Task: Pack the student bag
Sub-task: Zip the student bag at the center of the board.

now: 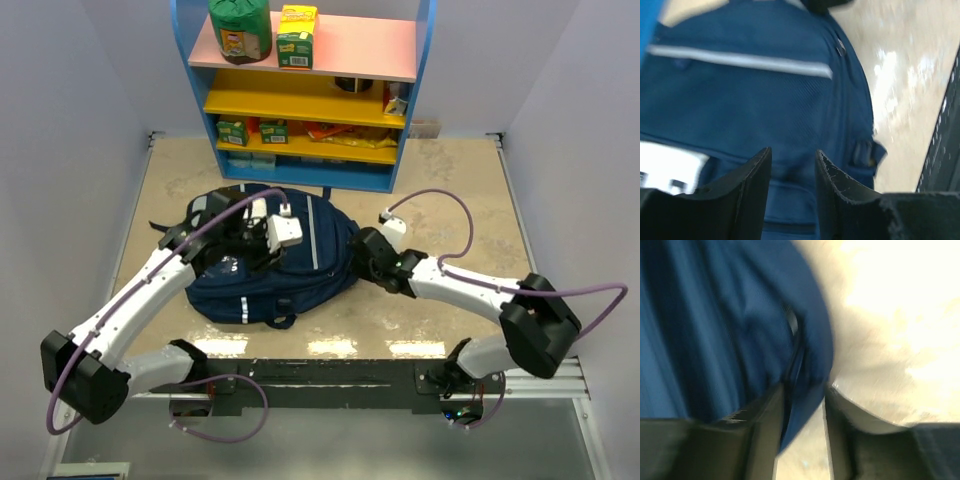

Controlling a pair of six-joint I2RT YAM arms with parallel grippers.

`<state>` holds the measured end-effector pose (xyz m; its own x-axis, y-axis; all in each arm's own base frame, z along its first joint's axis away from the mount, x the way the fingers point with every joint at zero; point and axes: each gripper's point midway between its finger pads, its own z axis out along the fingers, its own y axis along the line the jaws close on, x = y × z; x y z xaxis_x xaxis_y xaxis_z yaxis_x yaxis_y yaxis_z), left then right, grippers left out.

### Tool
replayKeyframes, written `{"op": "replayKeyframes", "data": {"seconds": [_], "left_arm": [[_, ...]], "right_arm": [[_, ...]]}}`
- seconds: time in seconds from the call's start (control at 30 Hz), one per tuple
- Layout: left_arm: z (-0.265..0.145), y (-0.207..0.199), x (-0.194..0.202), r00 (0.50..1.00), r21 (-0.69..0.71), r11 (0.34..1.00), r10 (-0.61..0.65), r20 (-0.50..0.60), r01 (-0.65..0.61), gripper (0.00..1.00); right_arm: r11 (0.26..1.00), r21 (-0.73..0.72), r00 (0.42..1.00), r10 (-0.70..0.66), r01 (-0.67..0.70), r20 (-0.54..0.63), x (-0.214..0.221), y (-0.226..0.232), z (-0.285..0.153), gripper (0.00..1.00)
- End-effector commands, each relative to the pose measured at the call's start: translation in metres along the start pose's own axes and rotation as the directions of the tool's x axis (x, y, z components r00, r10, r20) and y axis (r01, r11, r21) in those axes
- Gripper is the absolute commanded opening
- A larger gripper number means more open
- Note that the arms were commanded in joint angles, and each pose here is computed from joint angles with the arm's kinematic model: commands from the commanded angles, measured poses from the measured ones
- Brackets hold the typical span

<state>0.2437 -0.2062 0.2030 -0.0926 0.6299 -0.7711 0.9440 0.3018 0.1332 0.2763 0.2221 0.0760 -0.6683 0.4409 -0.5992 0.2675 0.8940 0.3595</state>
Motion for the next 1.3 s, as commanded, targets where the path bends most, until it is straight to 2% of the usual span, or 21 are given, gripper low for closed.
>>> {"op": "replayKeyframes", "data": {"seconds": [0.0, 0.03, 0.1, 0.17, 0.27, 0.43, 0.5, 0.67, 0.9, 1.13, 1.27], "left_arm": [[-0.002, -0.015, 0.032, 0.988, 0.005, 0.990, 0.144, -0.052, -0.144, 0.45], [0.000, -0.017, 0.039, 0.987, 0.018, 0.989, 0.145, -0.071, -0.144, 0.45], [0.004, -0.020, 0.054, 0.984, 0.030, 0.989, 0.148, -0.104, -0.146, 0.46], [0.007, -0.020, 0.061, 0.982, 0.022, 0.989, 0.149, -0.120, -0.147, 0.50], [0.013, -0.009, 0.072, 0.976, -0.037, 0.986, 0.154, -0.153, -0.161, 0.53], [0.012, 0.010, 0.060, 0.978, -0.134, 0.974, 0.167, -0.126, -0.184, 0.58], [0.010, 0.005, 0.060, 0.975, -0.105, 0.975, 0.180, -0.130, -0.194, 0.62], [0.005, -0.022, 0.070, 0.954, 0.052, 0.963, 0.268, -0.138, -0.263, 0.64], [-0.008, -0.052, 0.083, 0.931, 0.183, 0.931, 0.341, -0.127, -0.316, 0.76], [0.003, -0.042, 0.090, 0.927, 0.135, 0.935, 0.346, -0.141, -0.329, 0.81], [0.015, -0.025, 0.107, 0.916, 0.059, 0.941, 0.337, -0.217, -0.333, 0.83]], "right_arm": [[0.985, -0.159, 0.998, -0.062, 0.061, 0.002, 0.010, 0.012, -0.040, 0.58], [0.984, -0.170, 0.998, -0.051, 0.057, 0.041, 0.006, 0.013, -0.048, 0.65], [0.972, -0.226, 0.997, -0.058, 0.067, 0.046, 0.020, 0.020, -0.069, 0.75], [0.944, -0.322, 0.997, -0.053, 0.069, 0.058, 0.034, 0.036, -0.095, 0.78], [0.934, -0.332, 0.992, -0.121, 0.129, 0.045, 0.064, 0.041, -0.104, 0.78], [0.931, -0.284, 0.971, -0.238, 0.230, 0.006, 0.104, 0.045, -0.094, 0.75], [0.924, -0.291, 0.966, -0.257, 0.247, 0.003, 0.116, 0.052, -0.094, 0.75], [0.915, -0.330, 0.968, -0.249, 0.232, -0.012, 0.131, 0.064, -0.099, 0.77], [0.917, -0.341, 0.973, -0.229, 0.205, -0.031, 0.143, 0.066, -0.091, 0.76], [0.921, -0.332, 0.973, -0.227, 0.202, -0.039, 0.148, 0.067, -0.088, 0.76], [0.924, -0.327, 0.975, -0.221, 0.196, -0.038, 0.148, 0.064, -0.088, 0.76]]}}
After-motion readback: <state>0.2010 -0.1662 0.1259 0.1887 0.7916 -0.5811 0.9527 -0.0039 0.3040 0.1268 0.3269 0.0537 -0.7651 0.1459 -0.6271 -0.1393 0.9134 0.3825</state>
